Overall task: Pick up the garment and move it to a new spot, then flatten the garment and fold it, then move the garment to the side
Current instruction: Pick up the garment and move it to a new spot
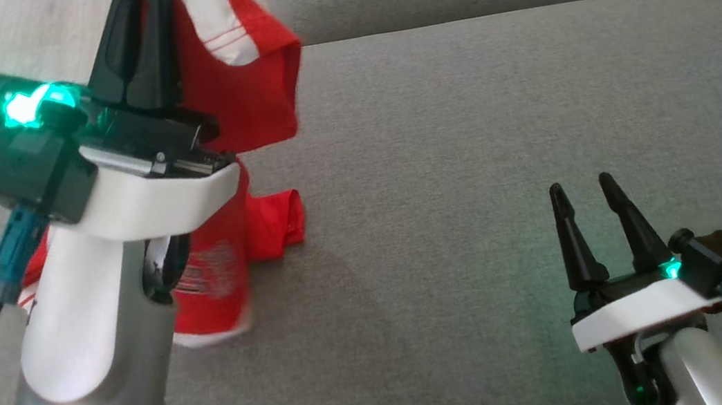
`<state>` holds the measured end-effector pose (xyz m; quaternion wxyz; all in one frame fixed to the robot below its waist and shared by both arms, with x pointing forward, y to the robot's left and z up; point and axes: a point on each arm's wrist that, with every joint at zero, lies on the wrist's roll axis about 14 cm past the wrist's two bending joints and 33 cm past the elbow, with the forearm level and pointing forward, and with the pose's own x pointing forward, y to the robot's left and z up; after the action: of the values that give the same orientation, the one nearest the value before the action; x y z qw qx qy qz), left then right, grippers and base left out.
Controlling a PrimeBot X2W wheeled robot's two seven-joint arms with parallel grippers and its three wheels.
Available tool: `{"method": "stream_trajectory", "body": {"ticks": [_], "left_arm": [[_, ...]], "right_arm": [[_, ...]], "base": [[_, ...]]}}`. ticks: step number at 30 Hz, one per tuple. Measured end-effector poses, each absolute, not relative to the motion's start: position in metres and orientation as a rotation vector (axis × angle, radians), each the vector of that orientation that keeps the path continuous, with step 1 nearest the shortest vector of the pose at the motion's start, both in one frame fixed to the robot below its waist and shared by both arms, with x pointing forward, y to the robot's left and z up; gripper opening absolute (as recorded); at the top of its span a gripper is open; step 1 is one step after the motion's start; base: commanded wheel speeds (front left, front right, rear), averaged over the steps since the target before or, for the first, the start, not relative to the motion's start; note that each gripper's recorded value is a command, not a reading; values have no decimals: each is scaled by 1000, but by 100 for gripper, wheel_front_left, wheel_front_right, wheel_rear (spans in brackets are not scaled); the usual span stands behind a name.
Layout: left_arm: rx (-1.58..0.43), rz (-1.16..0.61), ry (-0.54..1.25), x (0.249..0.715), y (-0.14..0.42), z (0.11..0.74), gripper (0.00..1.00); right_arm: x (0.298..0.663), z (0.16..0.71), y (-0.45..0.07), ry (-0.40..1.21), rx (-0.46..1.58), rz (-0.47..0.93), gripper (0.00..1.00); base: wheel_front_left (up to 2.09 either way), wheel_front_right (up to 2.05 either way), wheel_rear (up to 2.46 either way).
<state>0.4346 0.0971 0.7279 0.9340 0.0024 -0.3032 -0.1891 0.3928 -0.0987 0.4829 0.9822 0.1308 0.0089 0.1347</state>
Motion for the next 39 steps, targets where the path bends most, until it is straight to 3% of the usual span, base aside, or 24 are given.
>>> {"method": "stream_trajectory", "body": {"ticks": [20, 34, 39], "left_arm": [[-51, -840, -646, 416, -43, 746, 0], [-93, -1087, -618, 439, -135, 734, 0], [-30, -1165, -530, 462, -165, 698, 0]], "right_arm": [[368, 495, -169, -39, 292, 61, 100], [341, 500, -216, -60, 291, -100, 100], [338, 495, -223, -41, 287, -131, 100]], "base": [[0, 0, 0], [0, 0, 0], [0, 0, 0]]}}
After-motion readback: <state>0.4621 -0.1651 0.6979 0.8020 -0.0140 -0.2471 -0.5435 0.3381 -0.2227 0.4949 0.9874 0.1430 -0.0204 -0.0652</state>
